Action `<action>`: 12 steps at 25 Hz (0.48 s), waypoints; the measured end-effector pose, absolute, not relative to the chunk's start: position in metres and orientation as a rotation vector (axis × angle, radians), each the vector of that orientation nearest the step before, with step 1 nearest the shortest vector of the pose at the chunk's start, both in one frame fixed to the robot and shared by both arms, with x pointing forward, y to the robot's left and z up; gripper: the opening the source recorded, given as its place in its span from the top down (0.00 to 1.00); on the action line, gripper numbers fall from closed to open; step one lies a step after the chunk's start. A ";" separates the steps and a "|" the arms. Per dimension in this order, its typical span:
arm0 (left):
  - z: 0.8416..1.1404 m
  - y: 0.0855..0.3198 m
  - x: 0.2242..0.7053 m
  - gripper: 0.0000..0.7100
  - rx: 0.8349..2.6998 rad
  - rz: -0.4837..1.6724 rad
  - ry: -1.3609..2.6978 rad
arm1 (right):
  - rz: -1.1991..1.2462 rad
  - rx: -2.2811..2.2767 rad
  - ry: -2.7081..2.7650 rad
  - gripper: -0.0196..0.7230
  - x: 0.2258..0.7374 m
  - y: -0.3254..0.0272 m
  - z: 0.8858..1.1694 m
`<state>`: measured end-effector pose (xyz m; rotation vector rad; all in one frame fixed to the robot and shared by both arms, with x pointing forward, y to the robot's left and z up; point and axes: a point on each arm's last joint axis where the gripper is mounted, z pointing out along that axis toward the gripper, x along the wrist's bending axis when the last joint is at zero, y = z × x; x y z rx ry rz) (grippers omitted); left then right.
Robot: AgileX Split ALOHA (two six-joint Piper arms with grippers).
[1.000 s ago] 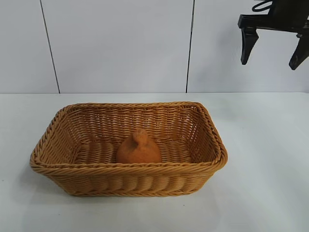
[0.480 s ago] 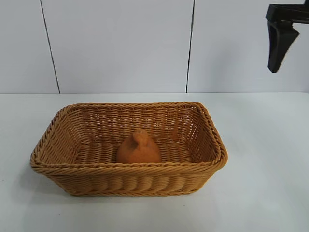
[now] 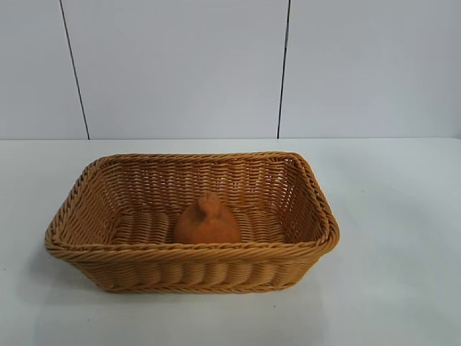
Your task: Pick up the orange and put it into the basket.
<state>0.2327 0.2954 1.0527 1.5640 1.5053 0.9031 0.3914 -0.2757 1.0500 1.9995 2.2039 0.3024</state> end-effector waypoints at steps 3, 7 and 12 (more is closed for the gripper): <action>1.053 0.295 0.233 0.02 1.564 0.903 1.505 | 0.388 1.956 2.160 0.04 0.360 -0.280 1.038; 1.053 0.295 0.233 0.02 1.564 0.903 1.505 | 0.518 1.873 2.092 0.04 0.329 -0.285 1.026; 1.053 0.295 0.233 0.02 1.564 0.903 1.505 | 0.717 1.741 1.960 0.04 0.304 -0.288 1.040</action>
